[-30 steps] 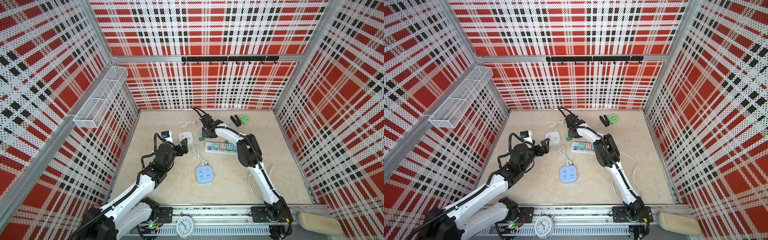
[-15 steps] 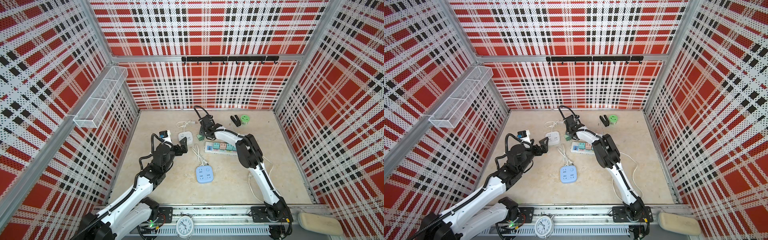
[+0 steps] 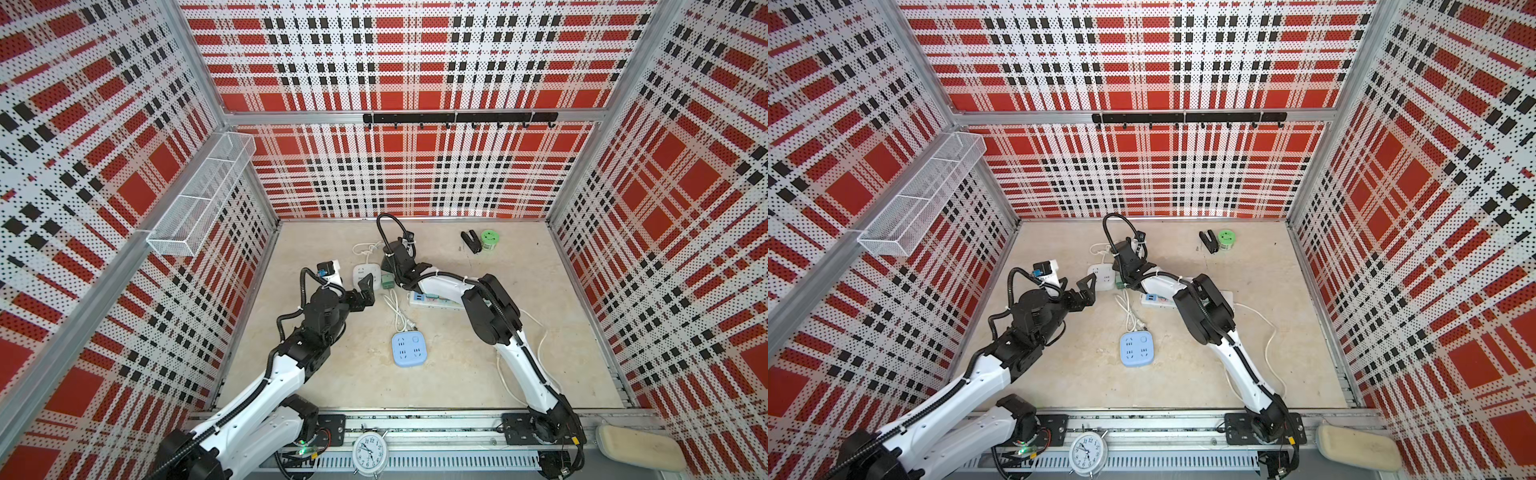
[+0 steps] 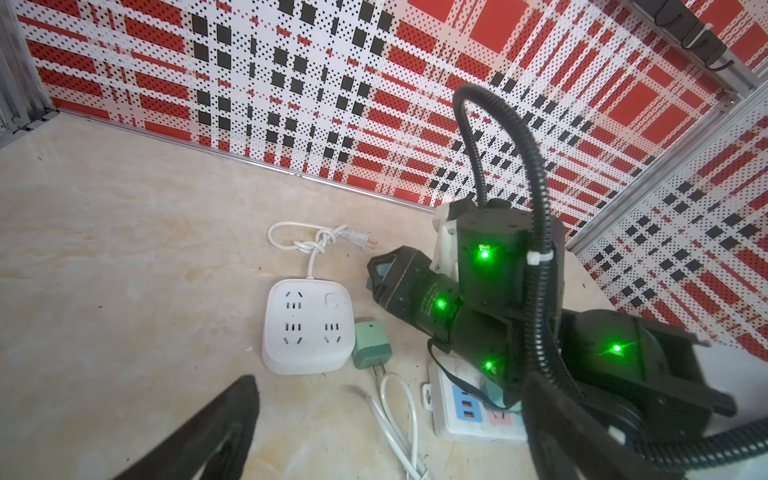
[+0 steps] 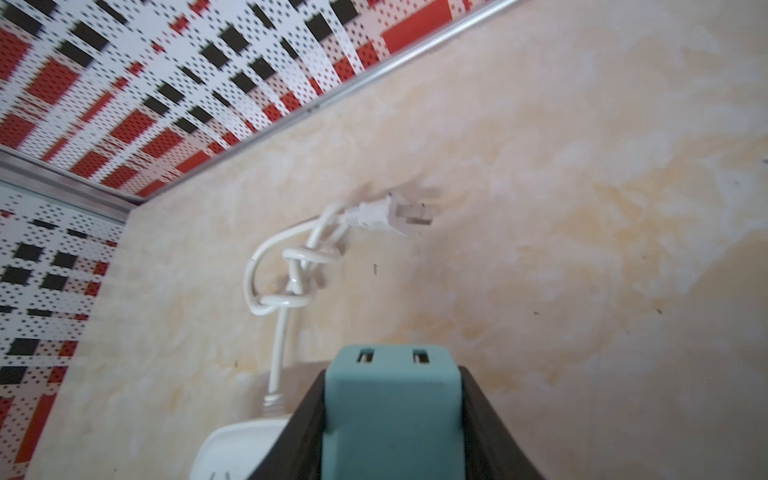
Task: Insert the plug
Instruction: 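Lift the teal adapter with right gripper and carry it toward left gripper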
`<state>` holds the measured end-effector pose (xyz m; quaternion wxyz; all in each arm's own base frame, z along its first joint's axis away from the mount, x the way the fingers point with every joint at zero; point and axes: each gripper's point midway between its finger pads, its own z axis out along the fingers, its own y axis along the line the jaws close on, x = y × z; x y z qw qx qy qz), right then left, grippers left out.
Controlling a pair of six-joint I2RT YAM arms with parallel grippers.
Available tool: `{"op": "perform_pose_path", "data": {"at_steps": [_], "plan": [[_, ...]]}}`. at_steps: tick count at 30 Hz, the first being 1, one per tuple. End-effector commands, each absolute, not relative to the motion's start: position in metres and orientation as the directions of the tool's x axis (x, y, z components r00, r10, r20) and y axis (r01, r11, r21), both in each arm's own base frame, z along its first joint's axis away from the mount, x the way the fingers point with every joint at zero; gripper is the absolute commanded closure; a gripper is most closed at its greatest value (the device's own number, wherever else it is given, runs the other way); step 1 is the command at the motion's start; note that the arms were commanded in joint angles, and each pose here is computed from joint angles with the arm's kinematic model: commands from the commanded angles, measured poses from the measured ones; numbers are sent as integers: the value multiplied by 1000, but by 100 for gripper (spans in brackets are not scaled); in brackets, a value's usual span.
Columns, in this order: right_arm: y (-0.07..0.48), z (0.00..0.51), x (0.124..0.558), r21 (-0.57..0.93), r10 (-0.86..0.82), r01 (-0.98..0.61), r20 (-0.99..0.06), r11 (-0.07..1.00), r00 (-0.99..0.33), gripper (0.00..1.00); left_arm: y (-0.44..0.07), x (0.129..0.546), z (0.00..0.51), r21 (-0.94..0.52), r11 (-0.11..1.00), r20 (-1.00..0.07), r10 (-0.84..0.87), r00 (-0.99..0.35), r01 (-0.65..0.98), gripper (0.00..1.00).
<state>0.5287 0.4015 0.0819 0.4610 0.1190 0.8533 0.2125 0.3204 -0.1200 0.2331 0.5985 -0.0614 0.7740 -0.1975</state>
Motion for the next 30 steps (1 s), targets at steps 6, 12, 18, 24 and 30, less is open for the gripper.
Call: {"op": "perform_pose_path", "data": {"at_steps": [6, 12, 18, 24, 30], "plan": [[421, 107, 549, 555, 490, -73, -782, 828, -386, 100, -92, 311, 235, -426, 903, -889, -406, -211, 59, 1], [440, 117, 551, 526, 462, -113, -815, 843, -349, 100, -92, 310, 235, -425, 903, -890, -406, -208, 60, 1], [449, 117, 553, 492, 436, -121, -842, 862, -317, 100, -95, 312, 234, -427, 901, -888, -404, -221, 69, 1], [467, 133, 537, 408, 370, -149, -900, 901, -230, 100, -96, 312, 233, -426, 902, -887, -402, -227, 70, 1], [472, 125, 545, 415, 367, -150, -891, 898, -268, 100, -97, 312, 234, -429, 900, -886, -403, -228, 75, 1]]}}
